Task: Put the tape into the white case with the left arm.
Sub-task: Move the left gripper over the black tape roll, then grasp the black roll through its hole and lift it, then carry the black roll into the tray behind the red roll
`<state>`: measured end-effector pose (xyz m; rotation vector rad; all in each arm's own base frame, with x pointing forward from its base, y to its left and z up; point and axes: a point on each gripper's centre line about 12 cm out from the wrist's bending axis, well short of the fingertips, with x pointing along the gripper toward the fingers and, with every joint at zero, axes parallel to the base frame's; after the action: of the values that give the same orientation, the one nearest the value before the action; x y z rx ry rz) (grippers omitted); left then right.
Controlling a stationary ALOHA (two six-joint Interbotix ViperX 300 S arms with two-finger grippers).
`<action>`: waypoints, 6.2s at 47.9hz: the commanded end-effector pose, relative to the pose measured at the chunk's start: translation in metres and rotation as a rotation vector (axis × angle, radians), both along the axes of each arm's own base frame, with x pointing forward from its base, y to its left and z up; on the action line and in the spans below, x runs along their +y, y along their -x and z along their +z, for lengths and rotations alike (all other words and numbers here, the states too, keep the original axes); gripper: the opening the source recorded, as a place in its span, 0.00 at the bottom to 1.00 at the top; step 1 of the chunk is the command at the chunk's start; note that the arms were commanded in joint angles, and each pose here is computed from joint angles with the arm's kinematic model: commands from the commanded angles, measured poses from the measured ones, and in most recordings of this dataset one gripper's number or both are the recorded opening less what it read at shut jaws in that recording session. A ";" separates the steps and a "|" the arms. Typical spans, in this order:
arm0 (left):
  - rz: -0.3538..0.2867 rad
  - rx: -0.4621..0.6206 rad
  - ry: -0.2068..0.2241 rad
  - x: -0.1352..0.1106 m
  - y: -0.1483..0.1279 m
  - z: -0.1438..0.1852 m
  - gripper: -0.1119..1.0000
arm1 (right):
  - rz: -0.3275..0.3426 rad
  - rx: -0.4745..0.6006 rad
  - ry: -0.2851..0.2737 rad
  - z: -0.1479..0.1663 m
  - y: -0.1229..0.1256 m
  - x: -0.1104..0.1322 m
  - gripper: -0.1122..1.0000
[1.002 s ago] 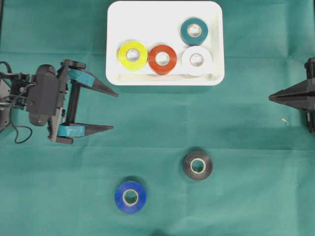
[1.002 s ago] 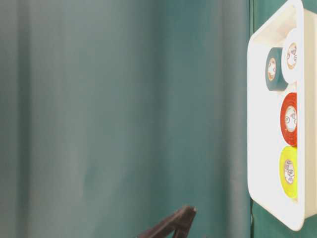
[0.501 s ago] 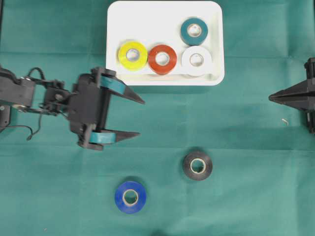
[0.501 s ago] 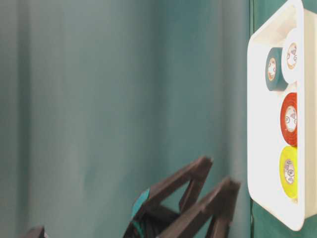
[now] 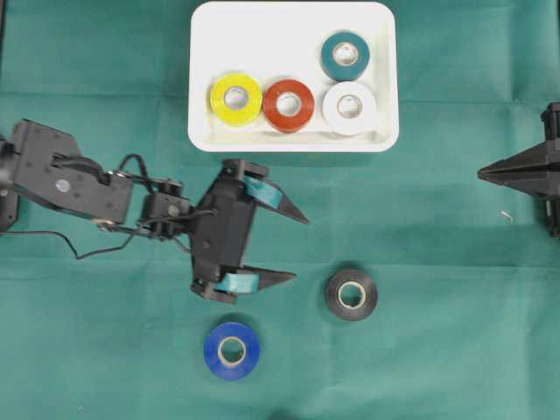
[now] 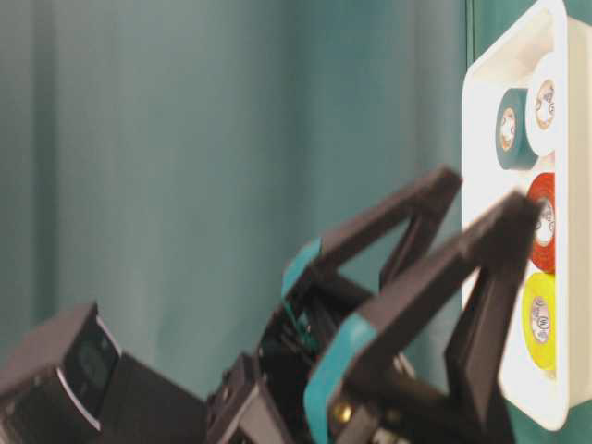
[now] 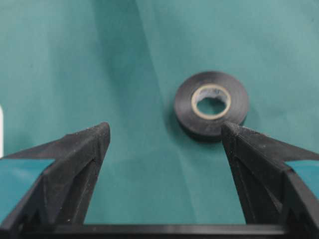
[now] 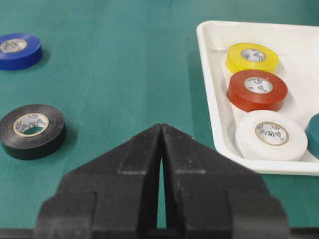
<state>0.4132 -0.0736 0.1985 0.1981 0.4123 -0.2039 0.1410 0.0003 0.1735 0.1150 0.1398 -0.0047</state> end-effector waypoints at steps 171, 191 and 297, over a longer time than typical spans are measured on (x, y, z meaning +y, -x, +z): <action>0.061 0.116 0.161 -0.017 -0.032 0.028 0.34 | -0.001 -0.005 0.000 0.002 -0.001 0.000 0.02; 0.059 0.126 0.155 -0.015 -0.021 0.043 0.34 | -0.001 -0.003 0.000 0.002 -0.001 0.000 0.02; 0.469 0.152 -0.163 0.245 -0.002 -0.043 0.34 | -0.001 -0.003 0.000 0.002 -0.001 0.000 0.02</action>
<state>0.4106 0.1668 0.1390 0.2305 0.6606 0.2619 0.1401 0.0003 0.1705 0.1150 0.1474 -0.0051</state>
